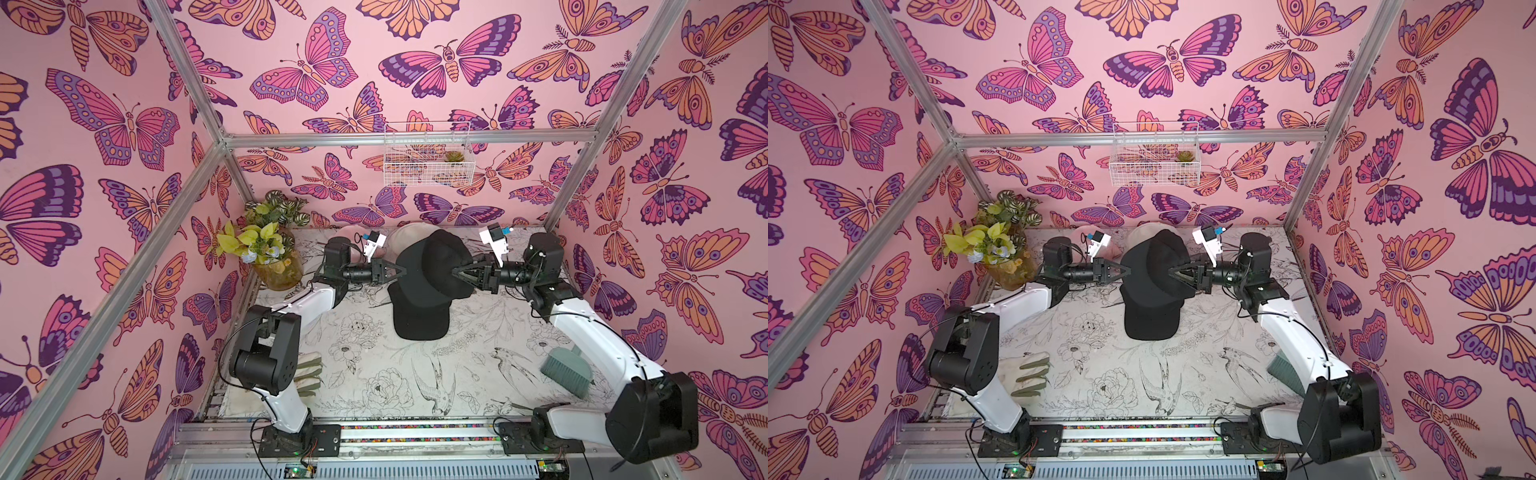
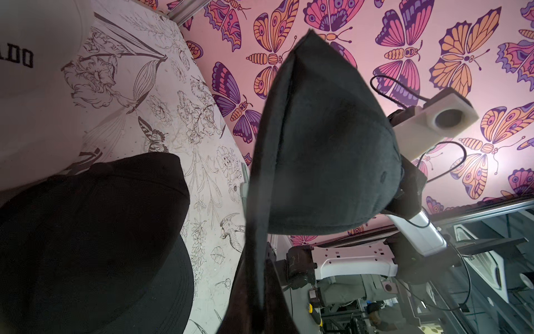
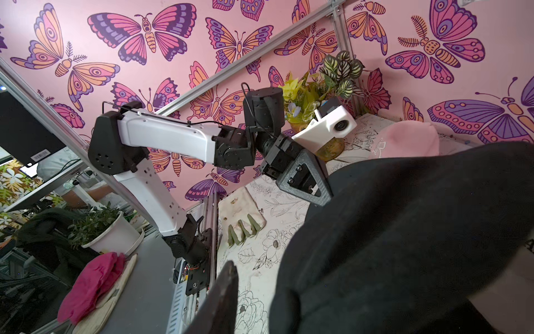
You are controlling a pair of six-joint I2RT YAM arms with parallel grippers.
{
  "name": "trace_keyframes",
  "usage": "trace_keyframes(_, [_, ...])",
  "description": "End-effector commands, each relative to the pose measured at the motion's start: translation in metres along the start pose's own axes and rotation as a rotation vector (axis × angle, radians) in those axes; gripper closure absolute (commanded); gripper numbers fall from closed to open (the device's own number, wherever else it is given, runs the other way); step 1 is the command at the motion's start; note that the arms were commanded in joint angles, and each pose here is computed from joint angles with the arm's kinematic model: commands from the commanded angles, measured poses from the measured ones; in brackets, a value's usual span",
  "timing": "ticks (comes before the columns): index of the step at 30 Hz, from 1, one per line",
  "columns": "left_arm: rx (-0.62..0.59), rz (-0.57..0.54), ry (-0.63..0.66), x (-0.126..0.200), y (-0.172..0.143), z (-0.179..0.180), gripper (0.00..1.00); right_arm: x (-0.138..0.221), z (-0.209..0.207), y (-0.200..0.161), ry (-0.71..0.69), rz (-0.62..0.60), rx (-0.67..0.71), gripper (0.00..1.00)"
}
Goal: Stack the baseball caps by color
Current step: Pick up the baseball cap from the center of the board, then place the baseball cap on the baseball cap.
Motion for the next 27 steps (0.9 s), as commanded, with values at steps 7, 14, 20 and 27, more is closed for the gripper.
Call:
trace_keyframes(7, [0.060,-0.050,0.182,0.007,0.000,0.040,1.00,0.007,0.041,0.013,0.114,0.005,0.152,0.74])
trace_keyframes(14, [0.059,-0.055,0.296,0.012,-0.005,0.052,1.00,0.005,0.046,0.014,0.130,0.005,0.174,0.97])
trace_keyframes(20, [0.040,-0.067,0.326,0.015,-0.003,0.050,1.00,0.000,0.045,0.006,0.137,0.046,0.191,1.00])
trace_keyframes(27, [-0.075,-0.083,0.414,0.027,-0.005,0.039,0.54,-0.007,0.063,-0.001,0.195,0.139,0.285,1.00])
Point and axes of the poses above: each gripper's point midway between its finger pads, its own x axis back along the fingers, its own z axis along the line the jaws close on, y = z × x, the point moved 5 cm from there along x, back along the fingers, and after that the axes turned 2 degrees about x, right-handed, at the moved point
